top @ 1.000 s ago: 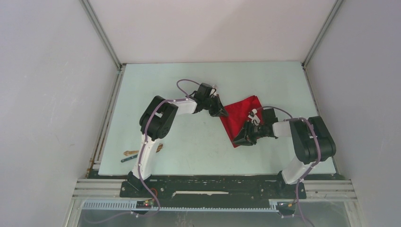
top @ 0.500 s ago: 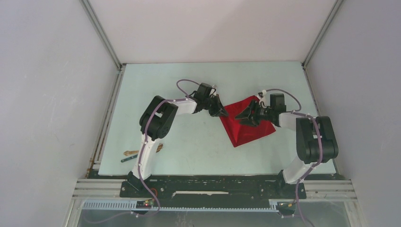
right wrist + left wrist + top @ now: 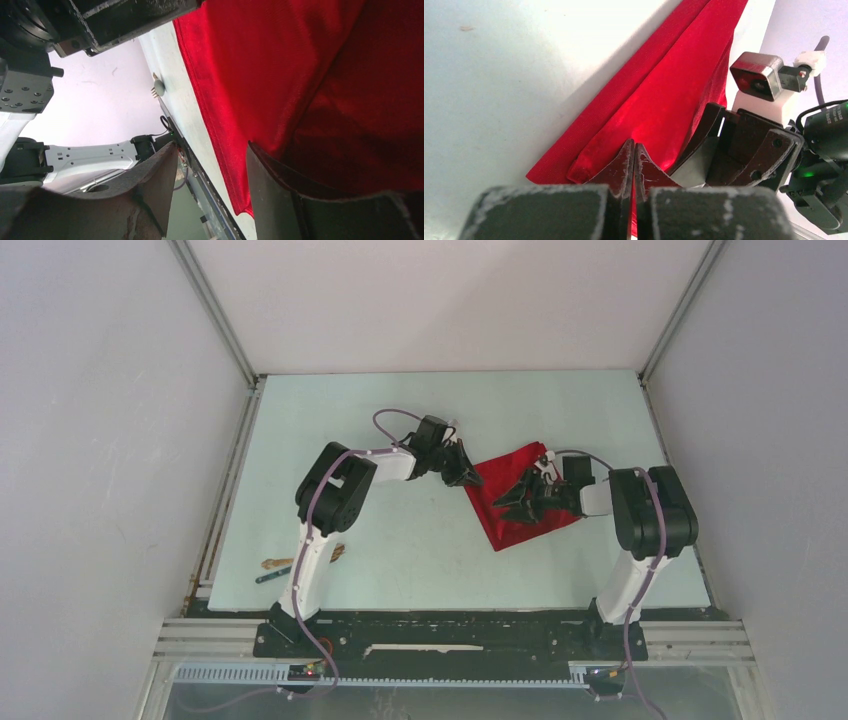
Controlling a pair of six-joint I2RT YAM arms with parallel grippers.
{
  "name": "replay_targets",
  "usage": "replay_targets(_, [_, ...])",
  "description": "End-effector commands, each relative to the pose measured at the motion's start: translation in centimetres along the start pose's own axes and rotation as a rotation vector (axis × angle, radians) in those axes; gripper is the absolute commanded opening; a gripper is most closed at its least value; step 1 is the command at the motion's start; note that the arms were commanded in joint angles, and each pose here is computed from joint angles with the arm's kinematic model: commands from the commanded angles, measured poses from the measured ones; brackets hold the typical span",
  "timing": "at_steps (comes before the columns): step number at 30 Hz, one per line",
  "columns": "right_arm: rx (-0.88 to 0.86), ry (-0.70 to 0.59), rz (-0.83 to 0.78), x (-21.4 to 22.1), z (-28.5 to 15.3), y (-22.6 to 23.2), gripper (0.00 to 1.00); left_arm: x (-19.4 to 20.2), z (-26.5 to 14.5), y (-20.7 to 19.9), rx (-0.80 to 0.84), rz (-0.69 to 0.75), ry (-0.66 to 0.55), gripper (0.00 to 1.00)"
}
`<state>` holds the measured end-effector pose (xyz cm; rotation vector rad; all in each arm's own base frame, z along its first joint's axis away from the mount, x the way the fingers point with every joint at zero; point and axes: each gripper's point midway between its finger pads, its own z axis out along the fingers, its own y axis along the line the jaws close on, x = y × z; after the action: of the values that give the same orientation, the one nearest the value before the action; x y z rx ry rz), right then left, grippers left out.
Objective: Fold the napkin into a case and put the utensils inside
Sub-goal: Smooth out the upper triangle-folded napkin at the center of the board.
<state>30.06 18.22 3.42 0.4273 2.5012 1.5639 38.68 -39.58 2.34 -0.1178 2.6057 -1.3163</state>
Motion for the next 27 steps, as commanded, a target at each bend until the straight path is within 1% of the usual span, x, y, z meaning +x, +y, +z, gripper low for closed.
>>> replay_targets(1, [-0.051,-0.072,0.000,-2.5,-0.8,0.0,0.61,0.3,0.4,1.7,-0.023,-0.016,0.005,0.00])
replay_targets(4, [-0.080,-0.126,0.035,-4.6,-1.6,-0.1,0.63,0.3,0.4,1.7,-0.023,-0.015,0.005,0.00])
replay_targets(12, [-0.111,-0.182,0.066,-8.4,-2.1,-0.1,0.63,0.5,0.4,1.7,-0.017,-0.016,0.017,0.00])
replay_targets(17, [-0.138,-0.184,0.032,-9.1,-2.4,1.8,0.64,0.6,0.5,1.6,-0.015,-0.018,0.019,0.00])
replay_targets(19, [-0.161,-0.158,0.027,-8.5,-2.5,3.0,0.63,0.6,0.5,1.6,-0.014,-0.018,0.021,0.00])
replay_targets(21, [-0.156,-0.160,-0.006,-8.1,-2.8,4.1,0.64,0.6,0.5,1.7,-0.014,-0.019,0.023,0.00])
replay_targets(25, [-0.137,-0.190,-0.025,-9.3,-2.8,4.8,0.67,0.6,0.5,1.6,-0.011,-0.020,0.023,0.00])
replay_targets(27, [-0.152,-0.175,-0.013,-9.8,-2.6,5.1,0.65,0.6,0.5,1.5,-0.011,-0.018,0.023,0.00])
